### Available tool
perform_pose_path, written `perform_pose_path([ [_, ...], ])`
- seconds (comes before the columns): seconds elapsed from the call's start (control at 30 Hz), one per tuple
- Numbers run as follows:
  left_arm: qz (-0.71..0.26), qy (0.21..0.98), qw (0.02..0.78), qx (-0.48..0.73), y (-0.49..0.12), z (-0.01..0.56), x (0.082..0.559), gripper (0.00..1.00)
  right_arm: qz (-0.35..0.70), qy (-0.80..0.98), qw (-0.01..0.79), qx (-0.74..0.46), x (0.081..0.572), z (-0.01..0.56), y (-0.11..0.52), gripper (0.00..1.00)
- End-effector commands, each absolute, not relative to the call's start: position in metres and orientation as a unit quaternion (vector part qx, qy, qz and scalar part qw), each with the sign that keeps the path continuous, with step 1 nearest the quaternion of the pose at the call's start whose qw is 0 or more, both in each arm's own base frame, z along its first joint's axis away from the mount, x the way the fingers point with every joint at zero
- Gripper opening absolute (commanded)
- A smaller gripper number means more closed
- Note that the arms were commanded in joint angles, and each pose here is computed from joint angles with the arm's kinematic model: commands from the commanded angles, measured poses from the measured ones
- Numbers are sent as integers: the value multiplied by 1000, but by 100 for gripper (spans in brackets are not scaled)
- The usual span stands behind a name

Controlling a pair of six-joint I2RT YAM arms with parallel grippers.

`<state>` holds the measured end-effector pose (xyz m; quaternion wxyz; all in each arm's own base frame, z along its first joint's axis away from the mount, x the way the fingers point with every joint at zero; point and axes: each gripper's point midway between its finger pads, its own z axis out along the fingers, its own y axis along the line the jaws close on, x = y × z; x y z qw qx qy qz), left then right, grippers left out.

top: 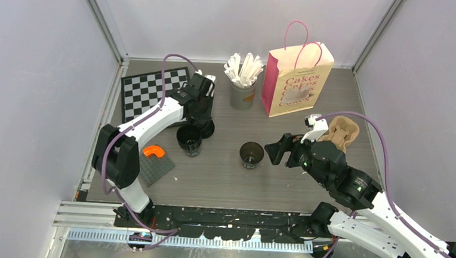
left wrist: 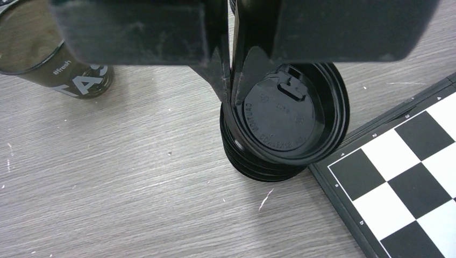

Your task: Pack the takeout coffee

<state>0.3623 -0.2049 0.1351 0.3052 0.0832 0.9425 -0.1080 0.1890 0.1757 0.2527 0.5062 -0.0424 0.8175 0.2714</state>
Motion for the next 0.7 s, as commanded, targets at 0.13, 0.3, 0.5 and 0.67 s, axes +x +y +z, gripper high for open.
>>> perform_pose_path([
  [0.13,-111,939,308,107,-210,137,372,0,287,805,518,-34,192,264,179,85],
  [0.3,-115,937,313,106,-211,143,372,2,286,807,516,-35,193,261,181,85],
  [0.5,-106,941,304,108,-209,140,372,0,288,806,516,-36,192,263,181,85],
  [0.67,-108,939,311,103,-210,143,374,0,287,806,516,-36,191,262,179,85],
])
